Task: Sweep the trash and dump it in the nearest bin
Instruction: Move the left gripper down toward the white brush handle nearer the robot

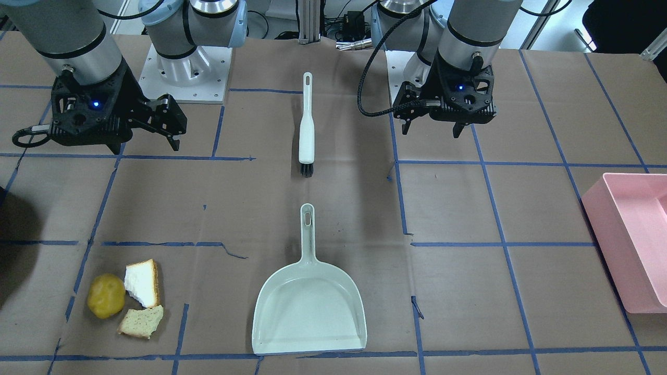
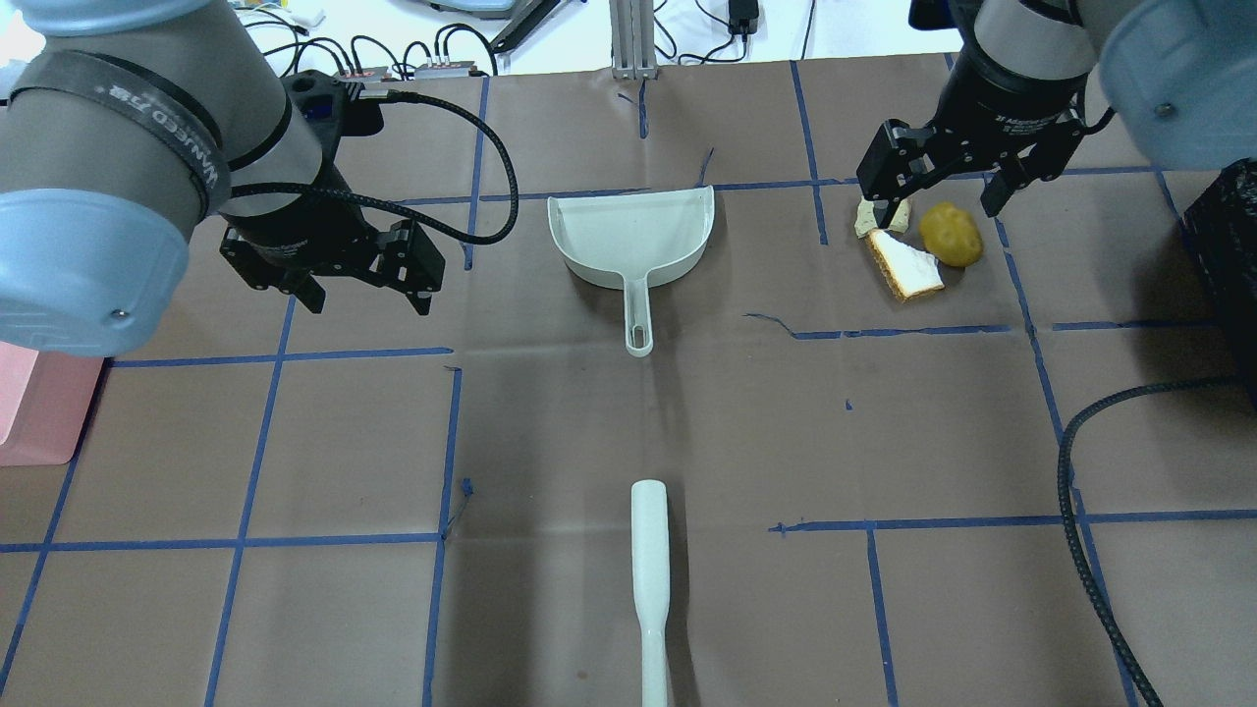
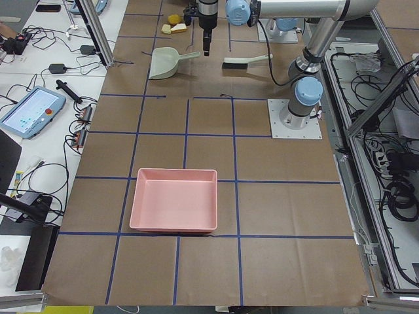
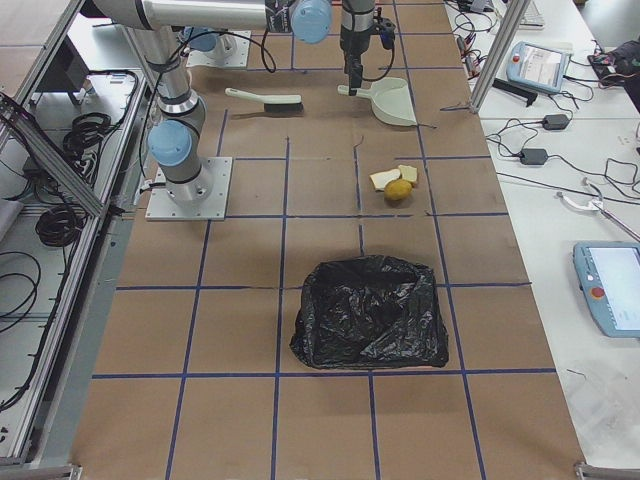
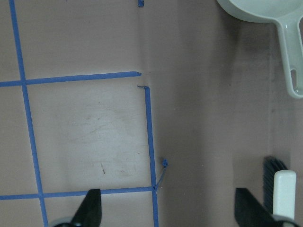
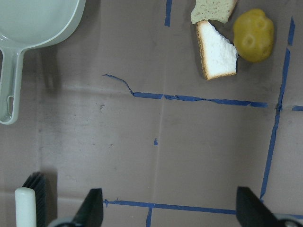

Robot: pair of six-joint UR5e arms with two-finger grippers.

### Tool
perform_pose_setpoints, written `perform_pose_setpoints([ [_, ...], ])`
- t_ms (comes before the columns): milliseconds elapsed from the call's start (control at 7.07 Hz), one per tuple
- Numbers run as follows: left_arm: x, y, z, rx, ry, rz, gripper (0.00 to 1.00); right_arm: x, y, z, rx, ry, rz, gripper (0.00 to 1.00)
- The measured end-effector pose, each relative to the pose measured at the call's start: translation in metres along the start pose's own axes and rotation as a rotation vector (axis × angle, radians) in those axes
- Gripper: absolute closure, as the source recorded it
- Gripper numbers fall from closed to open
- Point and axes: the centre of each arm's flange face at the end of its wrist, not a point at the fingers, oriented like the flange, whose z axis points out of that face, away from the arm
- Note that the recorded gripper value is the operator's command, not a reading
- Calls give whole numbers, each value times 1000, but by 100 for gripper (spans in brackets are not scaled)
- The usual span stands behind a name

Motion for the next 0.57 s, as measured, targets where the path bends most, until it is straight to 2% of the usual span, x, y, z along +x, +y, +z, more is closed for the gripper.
perform_pose_setpoints([
  [566, 0, 16, 12, 6, 0, -12, 0, 0, 0, 1, -2, -2, 0, 0],
])
